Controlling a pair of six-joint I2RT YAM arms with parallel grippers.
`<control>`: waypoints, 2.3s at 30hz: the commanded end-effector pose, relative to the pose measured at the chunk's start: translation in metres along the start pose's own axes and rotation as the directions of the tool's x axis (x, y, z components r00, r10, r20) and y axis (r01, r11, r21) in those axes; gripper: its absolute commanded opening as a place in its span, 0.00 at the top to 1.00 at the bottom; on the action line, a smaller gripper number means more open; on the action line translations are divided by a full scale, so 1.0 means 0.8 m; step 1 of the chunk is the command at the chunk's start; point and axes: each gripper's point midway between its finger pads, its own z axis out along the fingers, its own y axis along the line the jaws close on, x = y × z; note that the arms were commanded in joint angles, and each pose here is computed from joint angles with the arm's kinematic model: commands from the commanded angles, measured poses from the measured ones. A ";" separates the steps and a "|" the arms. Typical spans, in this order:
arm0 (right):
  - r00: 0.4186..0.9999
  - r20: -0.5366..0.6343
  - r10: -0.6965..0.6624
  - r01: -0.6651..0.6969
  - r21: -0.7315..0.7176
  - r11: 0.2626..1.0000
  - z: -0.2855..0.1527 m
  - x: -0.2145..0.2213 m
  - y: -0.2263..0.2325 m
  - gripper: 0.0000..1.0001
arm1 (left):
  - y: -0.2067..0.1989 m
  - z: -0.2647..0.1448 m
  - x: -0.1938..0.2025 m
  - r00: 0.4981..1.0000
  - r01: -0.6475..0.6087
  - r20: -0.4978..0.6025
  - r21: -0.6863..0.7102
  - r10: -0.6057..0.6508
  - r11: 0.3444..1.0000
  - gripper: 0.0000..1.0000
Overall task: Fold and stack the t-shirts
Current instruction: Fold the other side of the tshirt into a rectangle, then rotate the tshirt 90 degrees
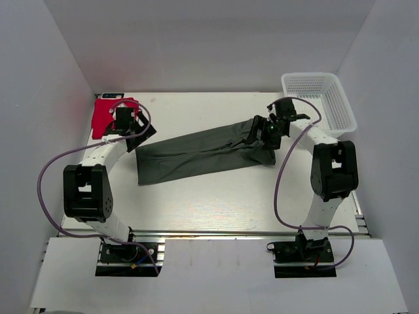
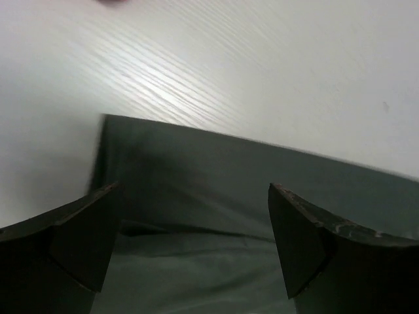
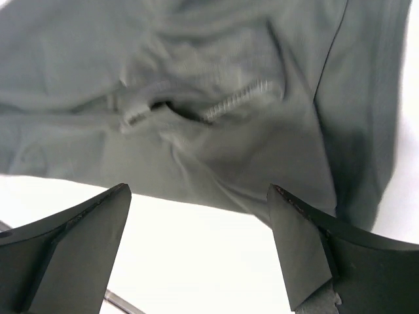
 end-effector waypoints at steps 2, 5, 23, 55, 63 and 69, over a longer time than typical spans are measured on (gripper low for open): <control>0.999 0.016 -0.031 0.033 -0.094 0.995 0.000 0.010 0.019 0.10 | -0.071 -0.021 0.034 0.984 -0.141 -0.055 0.353 0.171 0.925 0.00; 0.999 -0.005 -0.033 0.032 -0.136 0.990 0.013 0.014 0.026 0.10 | -0.076 -0.007 0.061 0.970 -0.152 -0.119 0.392 0.214 0.907 0.00; 1.000 0.000 -0.028 0.028 -0.246 0.969 0.068 -0.003 0.053 0.10 | 0.001 0.035 0.140 0.936 -0.160 -0.274 0.227 0.220 0.961 0.00; 0.990 0.092 -0.107 0.112 -0.047 0.993 0.041 0.001 0.037 0.10 | -0.005 0.007 0.095 0.927 -0.291 -0.184 0.200 0.328 0.936 0.00; 0.995 0.043 -0.089 0.094 -0.118 0.989 0.078 0.026 0.023 0.10 | -0.032 0.037 0.087 0.869 -0.383 -0.212 0.281 0.447 0.880 0.00; 0.997 0.048 -0.058 0.061 -0.084 0.995 0.097 0.010 0.006 0.10 | 0.026 0.055 0.141 0.841 -0.375 -0.354 0.164 0.410 0.912 0.00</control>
